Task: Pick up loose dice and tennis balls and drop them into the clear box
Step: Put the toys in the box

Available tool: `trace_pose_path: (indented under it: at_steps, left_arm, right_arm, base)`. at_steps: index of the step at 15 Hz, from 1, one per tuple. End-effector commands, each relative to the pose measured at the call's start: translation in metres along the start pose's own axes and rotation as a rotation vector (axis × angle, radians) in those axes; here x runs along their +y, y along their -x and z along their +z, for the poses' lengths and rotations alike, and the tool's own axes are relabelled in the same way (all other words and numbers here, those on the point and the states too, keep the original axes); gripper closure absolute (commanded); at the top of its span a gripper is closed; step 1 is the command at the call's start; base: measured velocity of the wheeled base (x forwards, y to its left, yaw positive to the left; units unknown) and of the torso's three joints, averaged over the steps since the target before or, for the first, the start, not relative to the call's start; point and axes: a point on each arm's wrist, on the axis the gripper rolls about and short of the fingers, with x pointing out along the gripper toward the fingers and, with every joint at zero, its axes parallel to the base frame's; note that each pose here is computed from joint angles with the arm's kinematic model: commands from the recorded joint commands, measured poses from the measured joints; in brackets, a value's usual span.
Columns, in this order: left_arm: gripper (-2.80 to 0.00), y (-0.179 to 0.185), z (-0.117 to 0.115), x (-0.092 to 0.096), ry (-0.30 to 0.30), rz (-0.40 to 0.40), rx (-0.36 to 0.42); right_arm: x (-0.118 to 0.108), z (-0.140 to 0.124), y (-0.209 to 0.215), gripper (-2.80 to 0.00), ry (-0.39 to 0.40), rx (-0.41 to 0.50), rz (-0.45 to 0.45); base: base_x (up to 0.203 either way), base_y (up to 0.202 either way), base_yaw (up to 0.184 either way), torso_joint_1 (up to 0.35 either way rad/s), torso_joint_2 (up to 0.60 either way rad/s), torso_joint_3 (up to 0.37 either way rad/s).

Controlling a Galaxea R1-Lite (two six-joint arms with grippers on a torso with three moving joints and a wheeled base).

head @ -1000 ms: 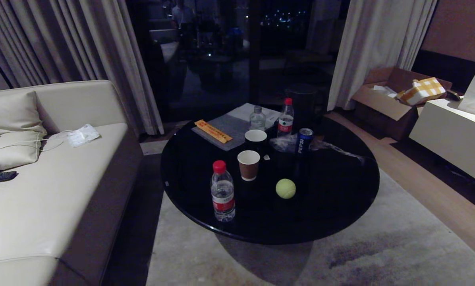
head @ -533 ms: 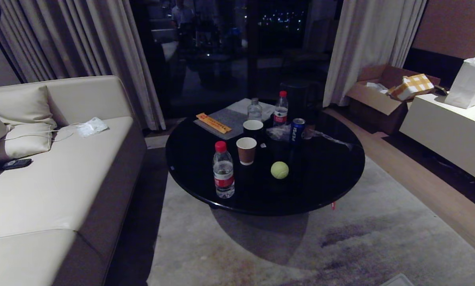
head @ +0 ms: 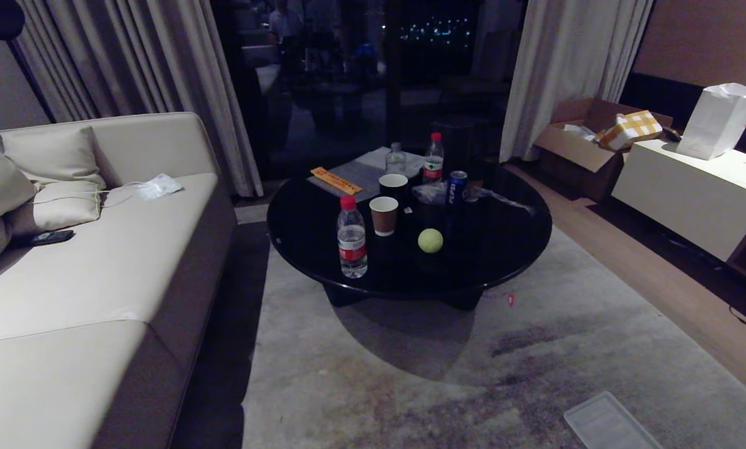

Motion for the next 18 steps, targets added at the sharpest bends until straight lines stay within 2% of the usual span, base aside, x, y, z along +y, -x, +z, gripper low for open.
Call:
trace_pose_path:
  at_steps: [1, 8, 12, 15, 18]
  left_arm:
    - [0.00, -0.0002, -0.0004, 0.0000, 0.001, 0.001, 0.003]
    - [0.00, -0.0002, -0.0004, 0.0000, -0.002, 0.001, 0.003]
    - [0.00, -0.0002, -0.0005, 0.0000, -0.010, -0.003, 0.005]
    - [0.00, -0.0002, -0.0008, -0.0004, -0.081, -0.019, 0.008]
    - [0.00, -0.0002, -0.0007, -0.0007, -0.096, -0.032, 0.008]
  right_arm:
    - [0.0000, 0.0000, -0.0002, 0.00, 0.000, 0.003, 0.001]
    - [0.0000, 0.0000, -0.0002, 0.00, 0.000, 0.003, 0.001]
    - [0.0000, 0.0000, -0.0002, 0.00, 0.000, 0.003, 0.001]
    - [0.0000, 0.0001, -0.0002, 0.00, 0.000, 0.002, 0.001]
    - [0.0000, 0.0000, -0.0002, 0.00, 0.000, 0.003, 0.001]
  base:
    - [-0.184, 0.000, 0.000, 0.002, 0.00, 0.004]
    - [-0.166, 0.000, 0.001, 0.001, 0.00, 0.003]
    - [0.000, 0.000, 0.000, 0.000, 0.00, 0.000]
    - [0.000, 0.000, 0.000, 0.000, 0.00, 0.000]
    - [0.000, 0.000, 0.000, 0.000, 0.00, 0.000]
